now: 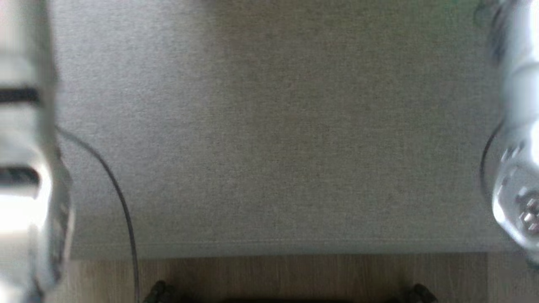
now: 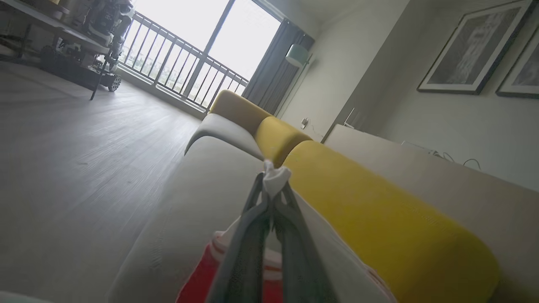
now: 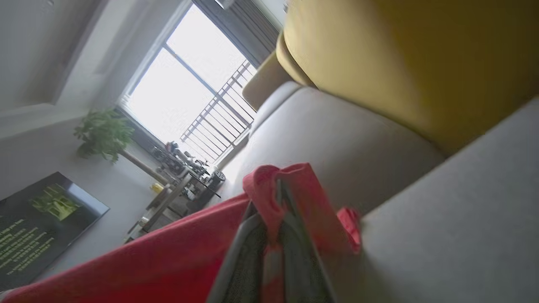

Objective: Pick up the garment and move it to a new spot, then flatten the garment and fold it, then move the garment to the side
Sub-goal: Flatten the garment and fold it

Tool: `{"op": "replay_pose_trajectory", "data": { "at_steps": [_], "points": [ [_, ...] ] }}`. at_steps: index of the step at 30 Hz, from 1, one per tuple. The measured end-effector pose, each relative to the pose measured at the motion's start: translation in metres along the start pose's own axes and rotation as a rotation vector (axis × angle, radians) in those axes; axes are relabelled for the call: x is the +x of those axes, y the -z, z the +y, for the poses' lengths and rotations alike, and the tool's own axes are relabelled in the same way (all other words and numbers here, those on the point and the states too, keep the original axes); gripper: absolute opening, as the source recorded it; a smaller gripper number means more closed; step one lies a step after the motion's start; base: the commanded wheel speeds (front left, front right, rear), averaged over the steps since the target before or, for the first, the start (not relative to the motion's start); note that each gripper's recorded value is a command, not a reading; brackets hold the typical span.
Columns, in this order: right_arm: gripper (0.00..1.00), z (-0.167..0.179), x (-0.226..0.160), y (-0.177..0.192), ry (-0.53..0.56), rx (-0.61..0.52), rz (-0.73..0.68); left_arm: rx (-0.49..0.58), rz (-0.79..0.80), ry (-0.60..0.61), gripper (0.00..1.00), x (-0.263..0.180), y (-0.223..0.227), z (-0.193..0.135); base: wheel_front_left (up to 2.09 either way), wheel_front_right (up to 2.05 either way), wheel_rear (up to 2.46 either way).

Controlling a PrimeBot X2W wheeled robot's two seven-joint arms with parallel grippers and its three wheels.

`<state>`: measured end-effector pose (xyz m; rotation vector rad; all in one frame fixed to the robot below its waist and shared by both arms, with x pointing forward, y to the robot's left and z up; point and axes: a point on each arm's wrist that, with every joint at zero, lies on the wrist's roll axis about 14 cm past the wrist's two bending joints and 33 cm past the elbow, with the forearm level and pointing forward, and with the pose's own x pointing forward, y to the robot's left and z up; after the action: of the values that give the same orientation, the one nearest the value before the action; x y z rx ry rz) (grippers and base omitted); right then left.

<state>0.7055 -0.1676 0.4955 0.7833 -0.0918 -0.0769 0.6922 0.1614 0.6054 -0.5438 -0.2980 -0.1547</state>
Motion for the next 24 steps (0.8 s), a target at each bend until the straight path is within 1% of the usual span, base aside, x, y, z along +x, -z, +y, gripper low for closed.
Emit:
{"op": "replay_pose_trajectory", "data": {
  "at_steps": [2, 3, 5, 7, 10, 14, 16, 21, 24],
  "points": [
    [0.00, -0.028, -0.023, 0.034, 0.075, 0.000, 0.102, 0.040, 0.107, -0.029, 0.00, -0.027, 0.034, 0.016, 0.00, 0.00, 0.00],
    [0.00, -0.036, -0.033, 0.045, 0.095, -0.008, 0.138, 0.056, 0.157, -0.039, 0.00, -0.041, 0.050, 0.021, 0.00, 0.00, 0.00],
    [0.00, -0.041, -0.046, 0.053, 0.108, -0.015, 0.173, 0.069, 0.232, -0.066, 0.00, -0.069, 0.073, 0.032, 0.00, 0.00, 0.00],
    [0.00, -0.039, -0.052, 0.051, 0.116, 0.007, 0.178, 0.081, 0.289, -0.091, 0.00, -0.094, 0.085, 0.042, 0.00, 0.00, 0.00],
    [0.00, -0.040, -0.067, 0.049, 0.127, 0.017, 0.201, 0.133, 0.350, -0.095, 0.00, -0.122, 0.090, 0.050, 0.00, 0.00, 0.00],
    [0.00, -0.051, -0.099, 0.060, 0.161, -0.005, 0.311, 0.262, 0.439, -0.039, 0.00, -0.155, 0.094, 0.049, 0.00, 0.00, 0.00],
    [0.00, -0.050, -0.111, 0.060, 0.161, -0.023, 0.346, 0.320, 0.482, -0.008, 0.00, -0.173, 0.094, 0.048, 0.00, 0.00, 0.00],
    [0.00, -0.057, -0.141, 0.050, 0.180, -0.066, 0.385, 0.482, 0.571, 0.056, 0.00, -0.213, 0.088, 0.054, 0.00, 0.00, 0.00],
    [0.00, -0.060, -0.155, 0.041, 0.193, -0.086, 0.390, 0.538, 0.608, 0.094, 0.00, -0.233, 0.086, 0.049, 0.00, 0.00, 0.00]
  ]
}}
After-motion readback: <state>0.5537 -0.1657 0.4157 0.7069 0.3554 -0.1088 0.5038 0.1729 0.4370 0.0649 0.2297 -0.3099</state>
